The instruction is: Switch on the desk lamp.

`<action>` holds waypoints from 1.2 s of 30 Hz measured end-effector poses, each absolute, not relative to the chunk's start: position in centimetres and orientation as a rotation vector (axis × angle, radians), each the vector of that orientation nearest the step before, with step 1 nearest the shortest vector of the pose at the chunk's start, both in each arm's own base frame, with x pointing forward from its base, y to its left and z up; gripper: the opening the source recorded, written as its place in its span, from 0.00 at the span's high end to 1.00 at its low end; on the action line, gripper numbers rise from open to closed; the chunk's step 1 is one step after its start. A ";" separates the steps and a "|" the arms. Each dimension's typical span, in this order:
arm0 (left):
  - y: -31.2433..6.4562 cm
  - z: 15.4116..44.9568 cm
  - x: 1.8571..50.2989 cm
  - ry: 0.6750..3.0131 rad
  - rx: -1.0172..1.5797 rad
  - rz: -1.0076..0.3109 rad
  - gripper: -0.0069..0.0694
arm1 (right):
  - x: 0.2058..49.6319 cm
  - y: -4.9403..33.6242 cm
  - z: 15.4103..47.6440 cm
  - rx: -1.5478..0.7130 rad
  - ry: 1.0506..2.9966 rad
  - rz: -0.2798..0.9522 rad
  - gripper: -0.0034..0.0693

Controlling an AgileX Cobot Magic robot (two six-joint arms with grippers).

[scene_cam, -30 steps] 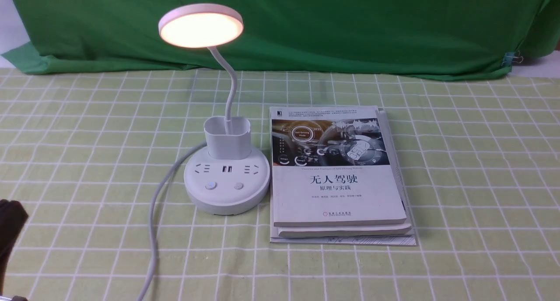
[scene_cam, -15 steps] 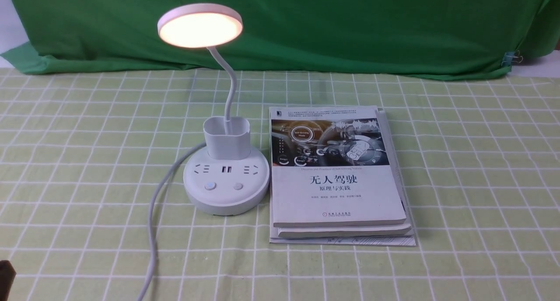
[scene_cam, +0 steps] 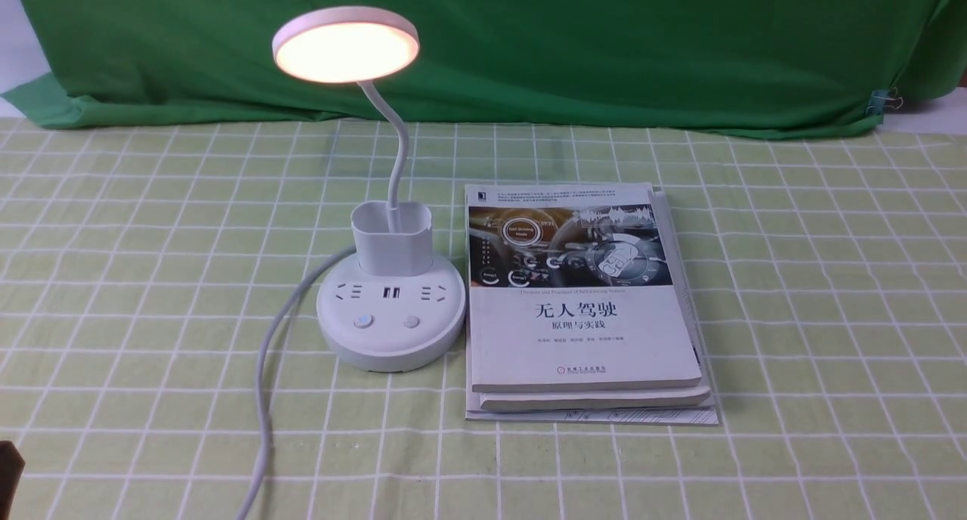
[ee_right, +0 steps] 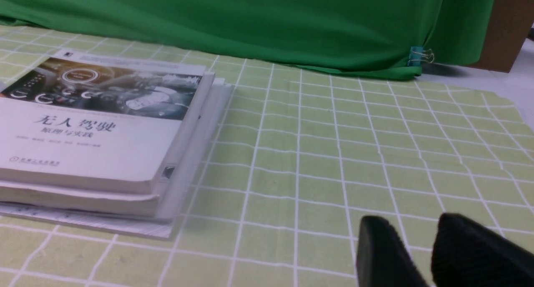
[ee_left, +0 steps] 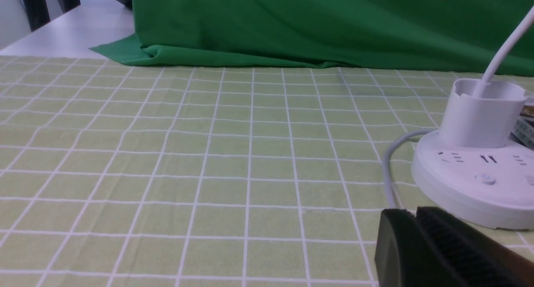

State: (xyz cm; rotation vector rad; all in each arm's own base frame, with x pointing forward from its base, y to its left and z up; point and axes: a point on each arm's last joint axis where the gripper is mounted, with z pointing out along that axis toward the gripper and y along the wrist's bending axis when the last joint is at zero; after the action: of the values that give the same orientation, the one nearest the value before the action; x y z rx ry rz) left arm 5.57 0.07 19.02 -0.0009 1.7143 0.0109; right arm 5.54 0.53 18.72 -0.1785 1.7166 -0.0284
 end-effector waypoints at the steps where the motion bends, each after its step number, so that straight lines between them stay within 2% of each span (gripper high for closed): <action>1: 0.1 19.0 5.6 1.719 -0.001 0.011 0.89 | 5.5 0.5 18.7 -0.178 1.717 -0.028 0.62; 36: 0.0 18.6 5.5 1.757 -0.012 -0.017 0.89 | 5.5 0.5 18.7 -0.178 1.717 -0.028 0.62</action>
State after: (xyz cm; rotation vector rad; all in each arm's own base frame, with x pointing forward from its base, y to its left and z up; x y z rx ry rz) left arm 5.51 -0.04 18.63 -0.0122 1.7574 -0.0166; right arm 5.54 0.53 18.72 -0.1785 1.7166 -0.0284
